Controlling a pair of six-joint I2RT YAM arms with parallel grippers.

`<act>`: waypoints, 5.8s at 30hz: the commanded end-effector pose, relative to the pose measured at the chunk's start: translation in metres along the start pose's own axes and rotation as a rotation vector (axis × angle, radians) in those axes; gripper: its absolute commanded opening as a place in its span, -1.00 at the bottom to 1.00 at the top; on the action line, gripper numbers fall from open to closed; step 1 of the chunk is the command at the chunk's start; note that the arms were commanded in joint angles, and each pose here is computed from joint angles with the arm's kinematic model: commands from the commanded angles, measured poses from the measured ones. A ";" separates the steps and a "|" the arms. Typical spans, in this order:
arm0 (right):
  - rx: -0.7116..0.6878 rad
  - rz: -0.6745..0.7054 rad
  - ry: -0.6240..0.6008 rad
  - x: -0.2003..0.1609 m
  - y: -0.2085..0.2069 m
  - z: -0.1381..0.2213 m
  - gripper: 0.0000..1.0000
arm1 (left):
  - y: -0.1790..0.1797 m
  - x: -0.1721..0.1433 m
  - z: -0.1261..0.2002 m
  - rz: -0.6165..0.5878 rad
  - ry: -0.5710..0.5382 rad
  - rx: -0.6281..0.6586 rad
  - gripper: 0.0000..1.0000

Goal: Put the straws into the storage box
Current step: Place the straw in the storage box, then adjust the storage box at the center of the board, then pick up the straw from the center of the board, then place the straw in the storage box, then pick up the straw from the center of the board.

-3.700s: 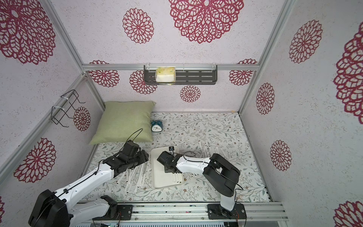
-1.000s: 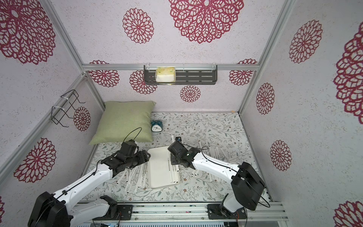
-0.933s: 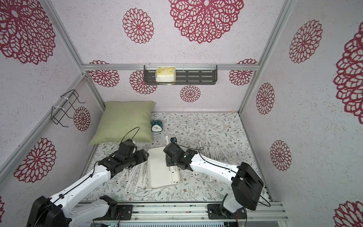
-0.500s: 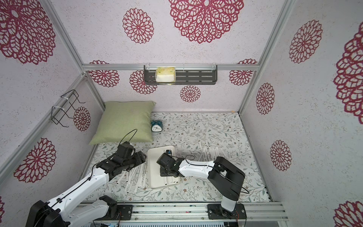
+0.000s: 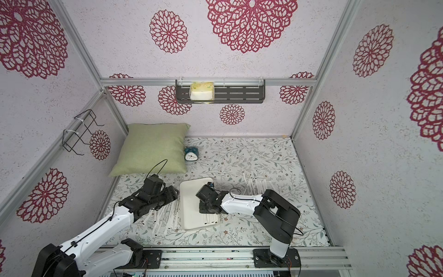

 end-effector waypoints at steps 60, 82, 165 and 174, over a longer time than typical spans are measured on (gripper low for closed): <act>-0.080 -0.023 -0.201 0.083 -0.088 0.079 -0.14 | -0.017 -0.022 -0.061 -0.302 0.242 0.356 -0.32; -0.095 -0.027 -0.221 0.081 -0.092 0.082 -0.17 | -0.036 -0.015 -0.058 -0.309 0.235 0.338 -0.86; -0.091 -0.014 -0.251 0.076 -0.097 0.081 -0.23 | -0.018 -0.022 -0.058 -0.350 0.276 0.403 -0.25; -0.104 -0.014 -0.242 0.073 -0.097 0.079 -0.23 | -0.008 -0.024 -0.073 -0.341 0.282 0.430 -0.31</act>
Point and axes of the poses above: each gripper's point midway between its finger pads, its own z axis back along the fingers, its own y axis along the line the jaws close on, x = y × z, the point moved 10 cm from there along z, back along the fingers, and after that the axes turned 5 degrees about z, right-handed, at the moved point
